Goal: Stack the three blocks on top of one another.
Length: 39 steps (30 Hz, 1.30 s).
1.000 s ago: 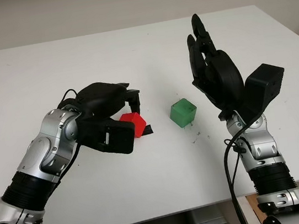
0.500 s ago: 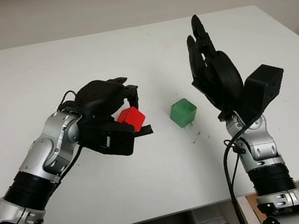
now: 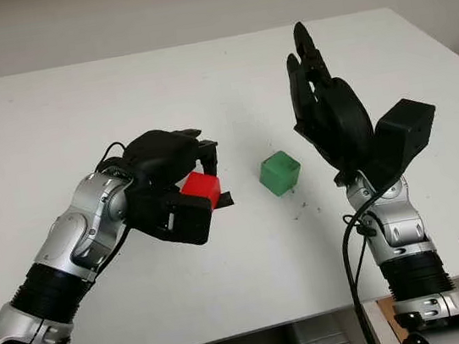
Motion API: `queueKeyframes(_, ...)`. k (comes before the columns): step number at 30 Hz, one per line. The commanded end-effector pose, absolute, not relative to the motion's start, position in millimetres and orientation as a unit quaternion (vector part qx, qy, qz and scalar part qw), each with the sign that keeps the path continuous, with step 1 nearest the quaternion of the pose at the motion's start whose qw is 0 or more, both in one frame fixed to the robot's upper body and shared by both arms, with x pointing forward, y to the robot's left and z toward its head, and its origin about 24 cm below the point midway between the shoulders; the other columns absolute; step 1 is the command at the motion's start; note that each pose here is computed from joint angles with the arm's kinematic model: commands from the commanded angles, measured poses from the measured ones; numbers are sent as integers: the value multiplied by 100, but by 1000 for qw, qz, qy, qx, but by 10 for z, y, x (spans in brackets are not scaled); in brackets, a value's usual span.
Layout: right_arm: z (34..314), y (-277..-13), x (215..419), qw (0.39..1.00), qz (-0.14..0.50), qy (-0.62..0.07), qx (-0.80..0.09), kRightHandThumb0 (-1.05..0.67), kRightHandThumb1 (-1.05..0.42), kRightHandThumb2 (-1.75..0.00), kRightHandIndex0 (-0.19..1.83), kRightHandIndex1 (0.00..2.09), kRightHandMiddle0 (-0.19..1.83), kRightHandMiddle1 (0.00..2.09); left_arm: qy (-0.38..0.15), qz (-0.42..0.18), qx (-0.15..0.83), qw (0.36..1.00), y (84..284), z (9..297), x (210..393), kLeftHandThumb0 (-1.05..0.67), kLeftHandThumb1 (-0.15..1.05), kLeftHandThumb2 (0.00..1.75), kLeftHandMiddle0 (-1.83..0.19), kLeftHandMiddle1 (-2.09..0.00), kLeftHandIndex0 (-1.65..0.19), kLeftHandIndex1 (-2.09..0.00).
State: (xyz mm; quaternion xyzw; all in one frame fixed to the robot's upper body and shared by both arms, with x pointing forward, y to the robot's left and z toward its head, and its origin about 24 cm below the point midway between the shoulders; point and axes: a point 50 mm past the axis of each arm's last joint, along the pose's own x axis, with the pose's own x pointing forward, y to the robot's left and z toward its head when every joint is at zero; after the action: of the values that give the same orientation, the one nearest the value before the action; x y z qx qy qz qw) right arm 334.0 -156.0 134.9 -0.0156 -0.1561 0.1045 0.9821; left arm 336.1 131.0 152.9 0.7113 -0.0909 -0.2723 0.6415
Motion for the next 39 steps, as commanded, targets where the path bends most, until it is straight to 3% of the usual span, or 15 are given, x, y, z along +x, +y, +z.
queueKeyframes(1,1390,-1560,3324,980,102,-168,-16,-81,-105,-63,-19,0,-19,0,-92,-285,723,623,1289,1527,3337,-57,94,5,2,-5,-37,-38)
queueKeyframes(2,1391,-1560,3324,980,102,-168,-16,-81,-105,-63,-19,0,-19,0,-89,-290,724,619,1288,1525,3333,-61,94,6,6,-4,-33,-21)
queueKeyframes(5,1394,-1561,3322,980,105,-168,-14,-81,-105,-63,-19,0,-19,0,-81,-302,725,614,1288,1530,3328,-65,95,6,12,-2,-23,-6)
queueKeyframes(15,1400,-1566,3330,980,105,-168,-18,-80,-105,-64,-19,0,-19,0,-80,-302,704,637,1316,1607,3344,-74,95,5,19,0,10,-1)
queueKeyframes(21,1396,-1564,3330,980,103,-168,-17,-81,-105,-64,-19,0,-19,0,-110,-241,658,705,1425,1983,3347,-86,98,6,19,0,19,0)
queueKeyframes(24,1385,-1564,3332,981,101,-167,-17,-81,-105,-63,-19,0,-19,0,-147,-196,606,757,1597,2174,3366,-92,103,8,19,0,19,0)
queueKeyframes(26,1383,-1560,3332,981,101,-167,-17,-81,-105,-63,-19,0,-19,0,-179,-154,563,792,1717,2292,3369,-92,104,18,19,0,19,0)
queueKeyframes(28,1384,-1556,3332,980,100,-168,-14,-81,-105,-63,-19,0,-19,0,-209,-110,534,812,1821,2405,3357,-86,105,34,6,-6,14,-4)
queueKeyframes(31,1384,-1554,3332,981,98,-168,-16,-82,-105,-63,-19,0,-19,0,-231,-57,519,821,1954,2522,3346,-79,105,36,-7,-10,-2,-11)
queueKeyframes(34,1383,-1553,3332,981,99,-168,-16,-81,-105,-63,-19,0,-19,0,-211,-40,525,823,2159,2615,3337,-76,105,29,-10,-9,-10,-14)
queueKeyframes(35,1384,-1553,3333,981,100,-168,-14,-81,-105,-63,-19,0,-19,0,-181,-31,531,827,2318,2493,3503,-75,105,27,-10,-9,-12,-14)
queueKeyframes(37,1388,-1555,3335,981,100,-166,-13,-81,-105,-63,-19,0,-19,0,-144,-24,542,828,2515,2341,3653,-76,105,24,-11,-8,-16,-14)
queueKeyframes(38,1390,-1558,3336,981,102,-166,-15,-81,-105,-63,-19,0,-19,0,-136,-22,553,821,2588,2350,3660,-93,105,36,-2,-4,-10,-11)
queueKeyframes(39,1390,-1561,3337,981,104,-166,-16,-81,-105,-63,-19,0,-19,0,-130,-25,564,815,2639,2404,3639,-99,105,41,-2,-10,2,-57)
